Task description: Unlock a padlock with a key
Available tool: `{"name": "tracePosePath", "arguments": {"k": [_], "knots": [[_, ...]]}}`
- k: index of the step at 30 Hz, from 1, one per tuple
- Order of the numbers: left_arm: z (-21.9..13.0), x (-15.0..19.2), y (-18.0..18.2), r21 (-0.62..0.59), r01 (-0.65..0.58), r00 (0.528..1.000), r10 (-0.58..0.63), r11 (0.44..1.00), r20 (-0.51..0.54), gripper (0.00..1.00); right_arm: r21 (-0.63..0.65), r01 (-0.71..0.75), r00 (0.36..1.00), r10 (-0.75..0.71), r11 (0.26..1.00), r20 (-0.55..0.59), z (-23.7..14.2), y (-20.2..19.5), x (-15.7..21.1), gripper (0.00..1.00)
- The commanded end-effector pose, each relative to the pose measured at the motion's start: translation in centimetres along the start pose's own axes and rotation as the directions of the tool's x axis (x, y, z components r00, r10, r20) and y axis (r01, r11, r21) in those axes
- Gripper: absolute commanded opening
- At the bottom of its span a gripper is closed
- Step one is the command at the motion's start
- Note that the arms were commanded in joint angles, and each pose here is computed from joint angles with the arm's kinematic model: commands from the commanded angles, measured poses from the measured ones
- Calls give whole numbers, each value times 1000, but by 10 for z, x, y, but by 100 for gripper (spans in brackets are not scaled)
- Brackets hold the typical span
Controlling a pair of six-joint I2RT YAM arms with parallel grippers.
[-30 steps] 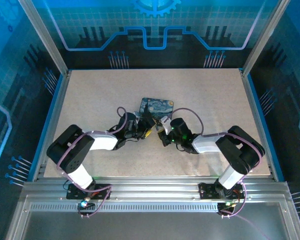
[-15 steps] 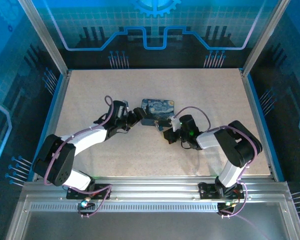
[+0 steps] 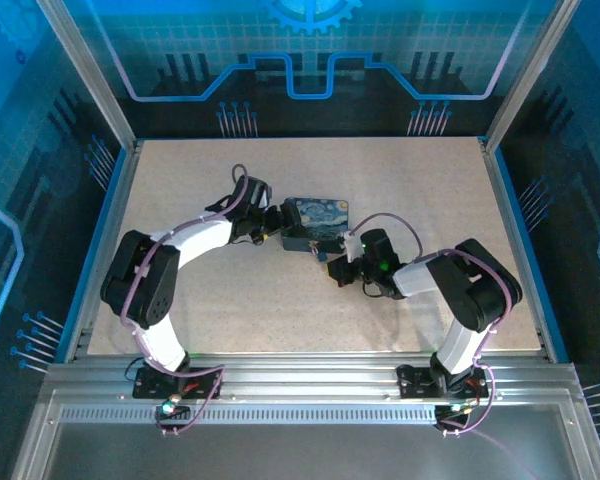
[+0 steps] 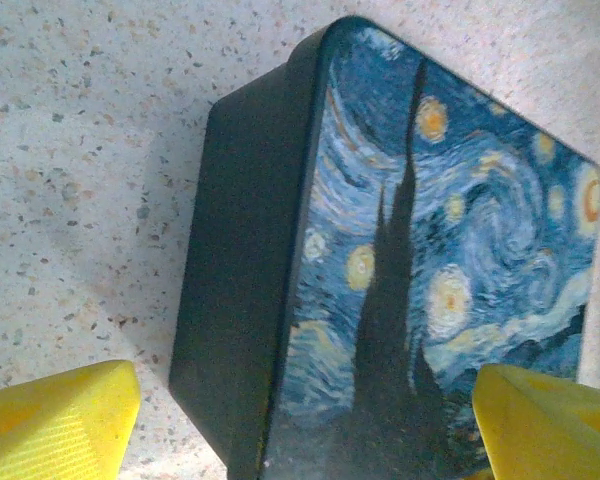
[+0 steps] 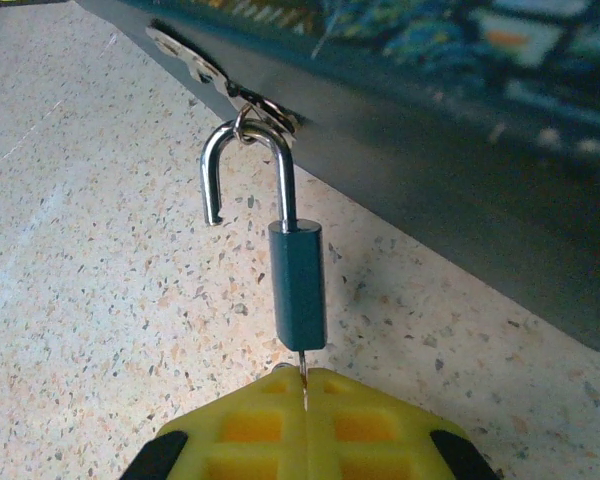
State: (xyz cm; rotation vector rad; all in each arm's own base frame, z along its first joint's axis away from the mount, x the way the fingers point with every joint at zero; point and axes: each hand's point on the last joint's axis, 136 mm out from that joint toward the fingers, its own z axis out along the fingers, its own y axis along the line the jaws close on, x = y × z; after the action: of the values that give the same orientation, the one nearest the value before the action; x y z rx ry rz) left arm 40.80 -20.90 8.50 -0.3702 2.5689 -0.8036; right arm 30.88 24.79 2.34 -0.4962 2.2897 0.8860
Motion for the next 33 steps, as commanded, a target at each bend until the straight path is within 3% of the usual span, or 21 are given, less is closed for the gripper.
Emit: {"name": "tracePosePath", "arguments": {"k": [1, 18, 26, 33], "knots": [[6, 0, 1, -12, -34, 999, 33, 999, -38, 88, 6, -19, 1000, 19, 1000, 18, 0, -6, -4, 6], [22, 22, 38, -110, 12, 996, -21, 994, -83, 84, 16, -28, 1000, 28, 999, 6, 0, -8, -2, 15], [22, 26, 42, -119, 12, 996, -22, 993, -82, 83, 42, -12, 999, 11, 999, 31, -15, -7, -12, 29], [19, 37, 47, -135, 8, 995, -20, 991, -93, 82, -33, -12, 996, 15, 999, 85, -24, 6, -40, 40]]}}
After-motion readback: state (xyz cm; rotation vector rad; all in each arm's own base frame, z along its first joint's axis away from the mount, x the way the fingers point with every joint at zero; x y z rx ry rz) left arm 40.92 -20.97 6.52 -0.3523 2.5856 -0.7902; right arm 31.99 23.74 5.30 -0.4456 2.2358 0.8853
